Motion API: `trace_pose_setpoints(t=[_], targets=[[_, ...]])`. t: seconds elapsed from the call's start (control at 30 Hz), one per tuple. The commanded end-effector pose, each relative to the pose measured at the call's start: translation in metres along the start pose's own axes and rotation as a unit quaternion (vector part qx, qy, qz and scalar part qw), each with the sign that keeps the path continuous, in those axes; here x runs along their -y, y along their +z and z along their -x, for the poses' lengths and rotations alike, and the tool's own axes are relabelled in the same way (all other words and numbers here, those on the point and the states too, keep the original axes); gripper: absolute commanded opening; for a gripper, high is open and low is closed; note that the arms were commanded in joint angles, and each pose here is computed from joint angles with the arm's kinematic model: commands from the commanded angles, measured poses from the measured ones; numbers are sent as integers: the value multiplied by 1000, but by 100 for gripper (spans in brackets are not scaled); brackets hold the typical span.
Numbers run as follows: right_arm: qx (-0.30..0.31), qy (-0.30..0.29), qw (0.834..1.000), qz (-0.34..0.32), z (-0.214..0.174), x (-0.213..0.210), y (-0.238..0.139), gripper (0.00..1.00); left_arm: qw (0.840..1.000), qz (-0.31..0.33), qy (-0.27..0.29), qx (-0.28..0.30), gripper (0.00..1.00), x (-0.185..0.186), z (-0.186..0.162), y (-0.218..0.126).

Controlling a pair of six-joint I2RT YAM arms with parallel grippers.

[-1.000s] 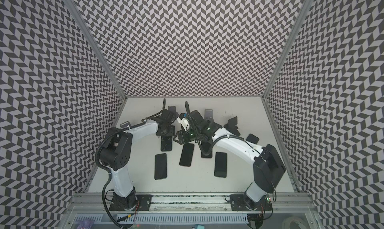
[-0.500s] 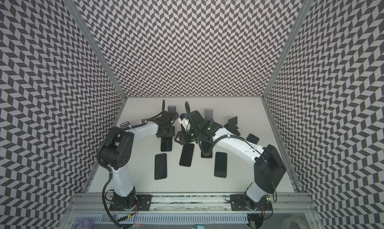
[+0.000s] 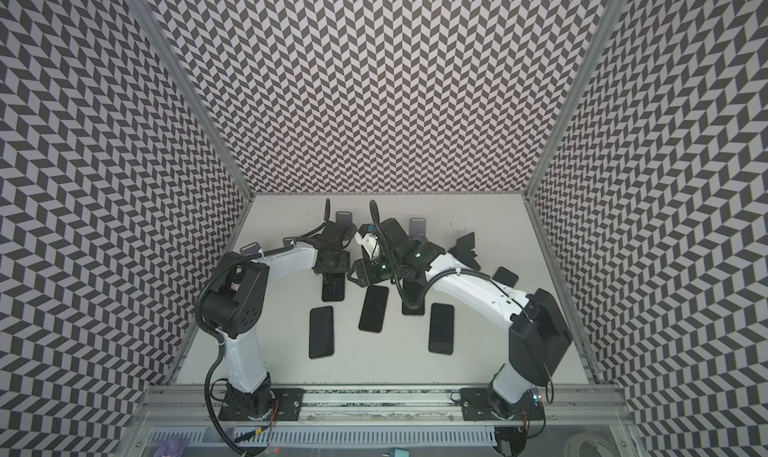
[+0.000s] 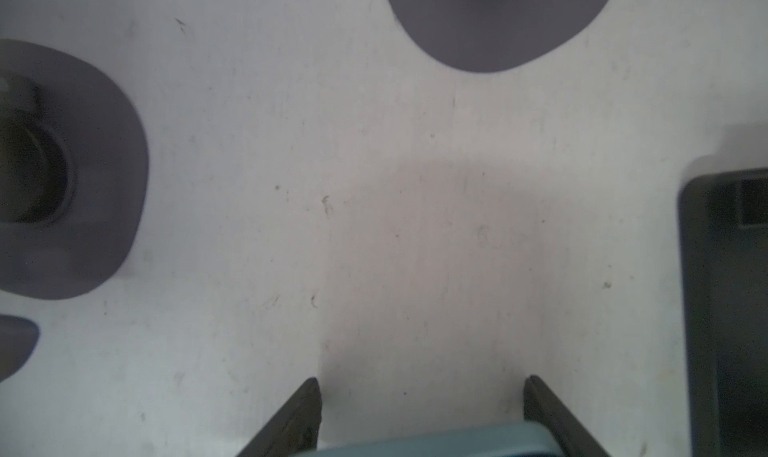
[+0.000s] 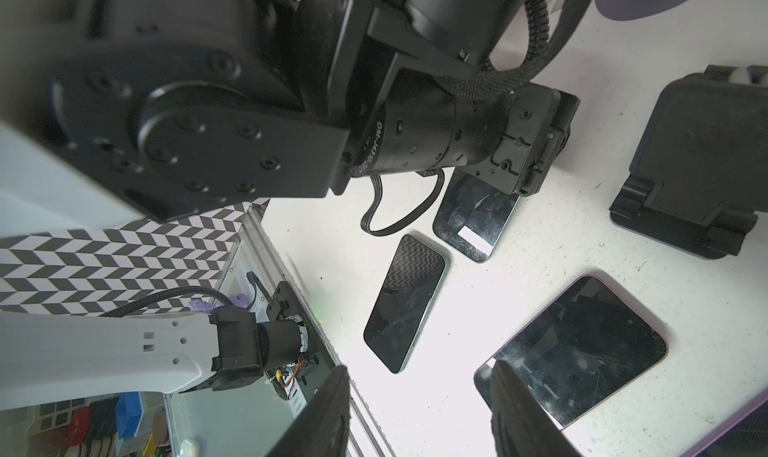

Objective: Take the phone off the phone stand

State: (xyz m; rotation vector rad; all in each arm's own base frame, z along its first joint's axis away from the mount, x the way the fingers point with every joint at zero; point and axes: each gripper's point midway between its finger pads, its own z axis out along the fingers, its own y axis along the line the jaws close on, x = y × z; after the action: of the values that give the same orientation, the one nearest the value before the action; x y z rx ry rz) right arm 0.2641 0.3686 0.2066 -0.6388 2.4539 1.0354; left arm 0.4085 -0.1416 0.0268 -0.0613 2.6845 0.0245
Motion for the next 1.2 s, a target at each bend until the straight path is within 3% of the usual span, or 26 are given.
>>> trace_pose_setpoints(t=[0.0,1.17], targets=[[19,-18,1000,8,8,-8,-6,54,1000,24,-2,-15,56,-12,-12,12],[28,-17,999,9,6,-7,-8,54,998,44,0,-38,69,-21,-29,22]])
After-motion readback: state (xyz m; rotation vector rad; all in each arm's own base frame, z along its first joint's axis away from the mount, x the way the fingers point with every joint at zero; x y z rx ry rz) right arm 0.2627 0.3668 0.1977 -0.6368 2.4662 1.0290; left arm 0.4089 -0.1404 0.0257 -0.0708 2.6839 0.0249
